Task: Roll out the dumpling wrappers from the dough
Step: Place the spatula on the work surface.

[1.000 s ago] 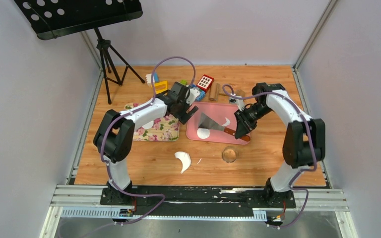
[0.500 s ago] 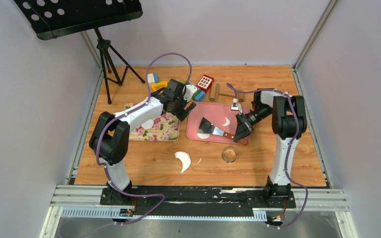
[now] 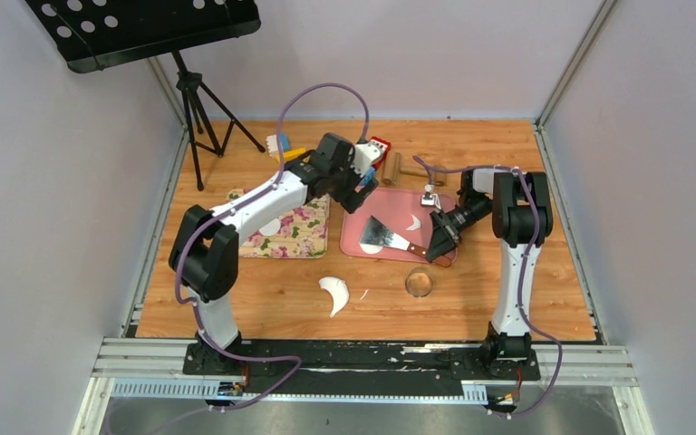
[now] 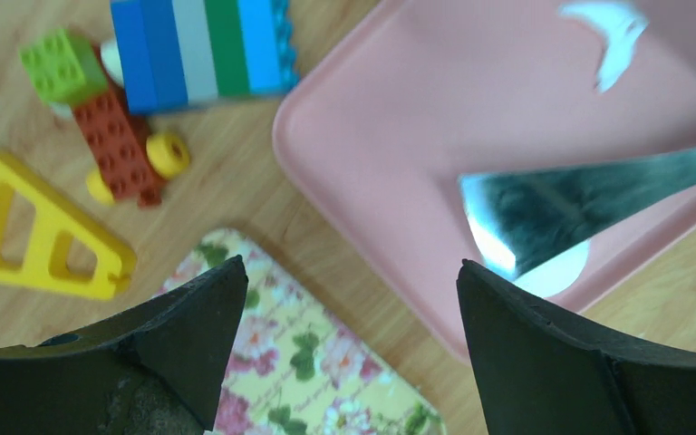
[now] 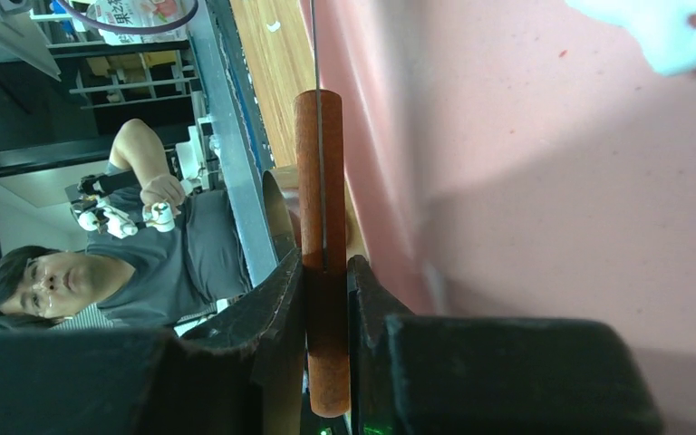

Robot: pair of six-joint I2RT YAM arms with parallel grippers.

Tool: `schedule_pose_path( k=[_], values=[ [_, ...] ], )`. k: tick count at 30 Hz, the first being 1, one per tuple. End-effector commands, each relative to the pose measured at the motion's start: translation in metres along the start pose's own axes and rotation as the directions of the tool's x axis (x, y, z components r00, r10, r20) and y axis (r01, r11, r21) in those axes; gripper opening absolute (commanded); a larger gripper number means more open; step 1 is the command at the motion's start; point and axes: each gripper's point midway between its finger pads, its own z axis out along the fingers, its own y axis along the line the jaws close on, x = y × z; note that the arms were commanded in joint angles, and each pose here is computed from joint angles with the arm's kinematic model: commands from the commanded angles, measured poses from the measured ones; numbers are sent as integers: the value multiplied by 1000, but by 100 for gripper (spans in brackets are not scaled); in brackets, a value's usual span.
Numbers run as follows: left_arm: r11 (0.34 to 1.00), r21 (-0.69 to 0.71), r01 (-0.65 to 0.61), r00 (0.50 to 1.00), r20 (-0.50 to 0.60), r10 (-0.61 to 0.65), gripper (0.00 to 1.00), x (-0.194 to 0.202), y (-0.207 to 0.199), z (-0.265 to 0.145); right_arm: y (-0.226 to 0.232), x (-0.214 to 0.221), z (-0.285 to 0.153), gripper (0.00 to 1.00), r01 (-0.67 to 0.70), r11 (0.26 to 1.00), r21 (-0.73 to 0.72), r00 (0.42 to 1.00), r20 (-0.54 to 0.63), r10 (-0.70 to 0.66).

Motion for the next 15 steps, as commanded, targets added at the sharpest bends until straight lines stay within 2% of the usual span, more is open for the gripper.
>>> schedule_pose_path(
  k=[1, 6, 8, 12, 15],
  values=[
    [997, 50, -59, 996, 77, 55, 93, -42, -32, 16, -11, 14, 0, 0, -23, 1000, -4, 997, -77, 23],
    [994, 79, -70, 996, 67, 65, 92, -48, -51, 43, -12, 7, -10, 0, 0, 1000, -10, 1000, -7, 0],
    [994, 83, -66, 996, 69, 60, 92, -49, -53, 48, -8, -5, -18, 0, 24, 1000, -12, 998, 64, -23],
    [995, 79, -61, 995, 85, 54, 92, -52, -53, 48, 14, -28, -43, 0, 117, 993, 15, 967, 226, -117],
    [996, 71, -62, 994, 99, 54, 92, -55, -52, 44, 24, -28, -45, 0, 150, 988, 25, 958, 244, -151]
  ],
)
